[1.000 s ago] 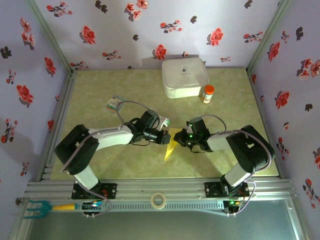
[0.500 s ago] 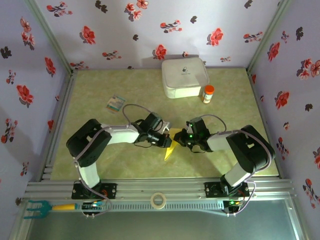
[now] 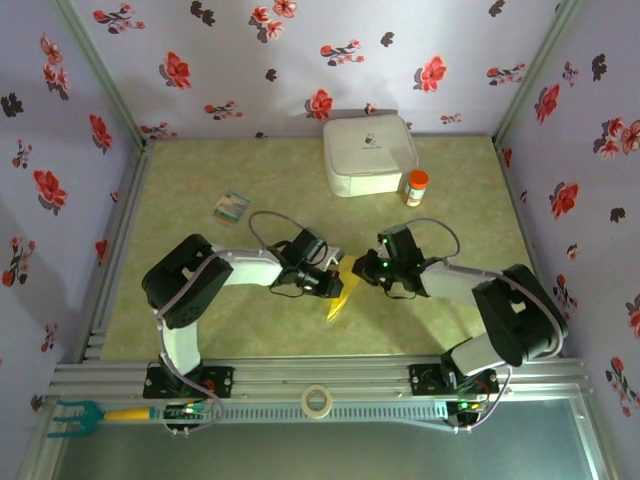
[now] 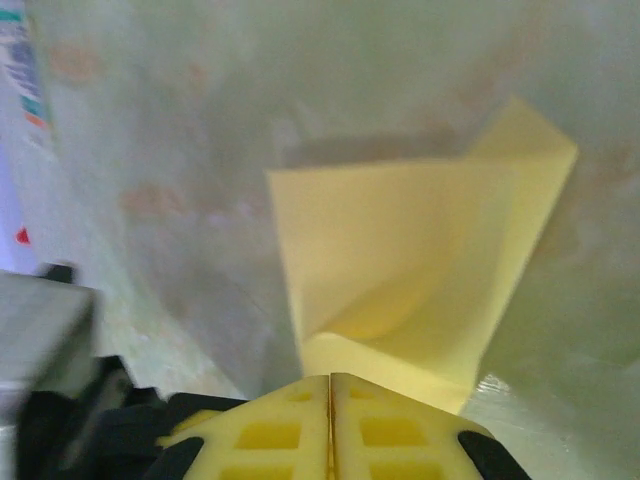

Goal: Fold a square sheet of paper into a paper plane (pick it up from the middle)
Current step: Fold the wing for the fifth time at the center of the table.

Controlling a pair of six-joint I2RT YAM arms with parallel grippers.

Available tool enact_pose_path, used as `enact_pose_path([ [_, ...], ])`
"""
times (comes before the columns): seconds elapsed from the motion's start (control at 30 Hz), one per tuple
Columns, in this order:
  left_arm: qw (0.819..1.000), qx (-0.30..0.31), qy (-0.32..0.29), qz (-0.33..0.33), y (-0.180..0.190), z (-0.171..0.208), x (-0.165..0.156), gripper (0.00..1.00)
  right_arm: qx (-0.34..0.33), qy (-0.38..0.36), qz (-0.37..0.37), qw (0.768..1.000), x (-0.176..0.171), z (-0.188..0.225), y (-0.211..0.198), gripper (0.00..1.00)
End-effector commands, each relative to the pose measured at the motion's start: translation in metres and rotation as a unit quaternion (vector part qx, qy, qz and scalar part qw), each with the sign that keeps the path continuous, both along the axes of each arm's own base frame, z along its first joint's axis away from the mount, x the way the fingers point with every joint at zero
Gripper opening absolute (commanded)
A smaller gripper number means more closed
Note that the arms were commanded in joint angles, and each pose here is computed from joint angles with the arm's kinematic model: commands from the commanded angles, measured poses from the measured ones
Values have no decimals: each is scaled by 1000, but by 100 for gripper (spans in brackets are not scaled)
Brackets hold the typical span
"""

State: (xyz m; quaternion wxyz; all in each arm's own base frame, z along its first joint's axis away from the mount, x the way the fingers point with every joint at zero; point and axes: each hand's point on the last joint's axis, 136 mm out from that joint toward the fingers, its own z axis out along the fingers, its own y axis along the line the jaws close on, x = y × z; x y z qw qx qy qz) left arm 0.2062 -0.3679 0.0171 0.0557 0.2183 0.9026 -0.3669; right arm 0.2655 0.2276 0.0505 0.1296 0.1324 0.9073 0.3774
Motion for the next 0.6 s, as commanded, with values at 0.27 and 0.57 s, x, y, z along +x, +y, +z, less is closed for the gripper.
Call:
enact_pose_path([
  [0.27,998,66,20,3,27,-32,-11,0,-3,6,59,998,-9,-5,14,9],
  [0.57,997,70,21,1,29,-36,-12,0,-40,37,44,998,0,-41,-2,8],
])
